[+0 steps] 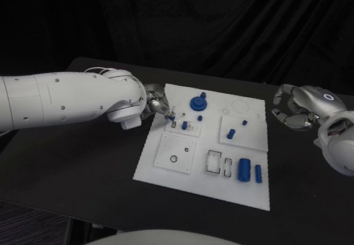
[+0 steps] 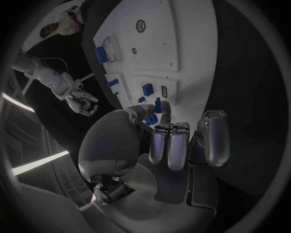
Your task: Assemble the parts on the task board
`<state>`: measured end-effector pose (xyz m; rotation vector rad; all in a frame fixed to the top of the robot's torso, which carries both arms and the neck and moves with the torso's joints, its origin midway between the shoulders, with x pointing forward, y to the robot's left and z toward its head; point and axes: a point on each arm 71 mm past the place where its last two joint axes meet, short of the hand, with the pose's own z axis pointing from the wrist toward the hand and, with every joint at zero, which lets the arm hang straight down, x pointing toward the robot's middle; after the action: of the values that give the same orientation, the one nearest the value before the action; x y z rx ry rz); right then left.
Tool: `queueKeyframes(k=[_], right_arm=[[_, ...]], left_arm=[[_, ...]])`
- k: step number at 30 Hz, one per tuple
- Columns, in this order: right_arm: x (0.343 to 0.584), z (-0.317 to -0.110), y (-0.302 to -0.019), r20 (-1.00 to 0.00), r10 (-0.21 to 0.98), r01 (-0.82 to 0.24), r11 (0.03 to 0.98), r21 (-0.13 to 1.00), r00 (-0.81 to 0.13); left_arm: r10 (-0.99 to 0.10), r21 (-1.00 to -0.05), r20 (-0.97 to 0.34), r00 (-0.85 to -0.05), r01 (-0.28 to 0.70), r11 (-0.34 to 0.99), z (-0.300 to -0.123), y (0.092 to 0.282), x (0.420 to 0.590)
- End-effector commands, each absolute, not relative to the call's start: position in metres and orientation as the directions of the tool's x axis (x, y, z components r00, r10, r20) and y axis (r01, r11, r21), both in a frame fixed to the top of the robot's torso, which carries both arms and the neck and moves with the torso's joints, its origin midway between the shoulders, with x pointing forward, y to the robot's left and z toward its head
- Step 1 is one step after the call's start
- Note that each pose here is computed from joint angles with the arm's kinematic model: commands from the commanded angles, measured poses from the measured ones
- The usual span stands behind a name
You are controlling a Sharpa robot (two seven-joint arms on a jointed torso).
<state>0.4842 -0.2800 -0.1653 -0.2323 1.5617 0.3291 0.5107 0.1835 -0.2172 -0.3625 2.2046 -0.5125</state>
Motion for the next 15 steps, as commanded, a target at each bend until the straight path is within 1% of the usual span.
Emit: queueKeyframes(k=[1,7,15], right_arm=[[0.4842,-0.1663,-0.281,-0.998,0.053,-0.334,0.941,0.057,-0.021],[0.4841,-0.1661,-0.2809,-0.998,0.055,-0.337,0.94,0.058,-0.018],[0.4843,-0.1661,-0.2803,-0.998,0.055,-0.338,0.939,0.058,-0.018]], left_arm=[[-0.429,-0.484,-0.662,-0.615,-0.086,0.871,-0.2178,0.1806,0.5109],[-0.389,-0.453,-0.696,-0.603,-0.052,0.89,-0.2188,0.1793,0.5115],[-0.364,-0.433,-0.706,-0.607,-0.037,0.901,-0.222,0.175,0.5094]])
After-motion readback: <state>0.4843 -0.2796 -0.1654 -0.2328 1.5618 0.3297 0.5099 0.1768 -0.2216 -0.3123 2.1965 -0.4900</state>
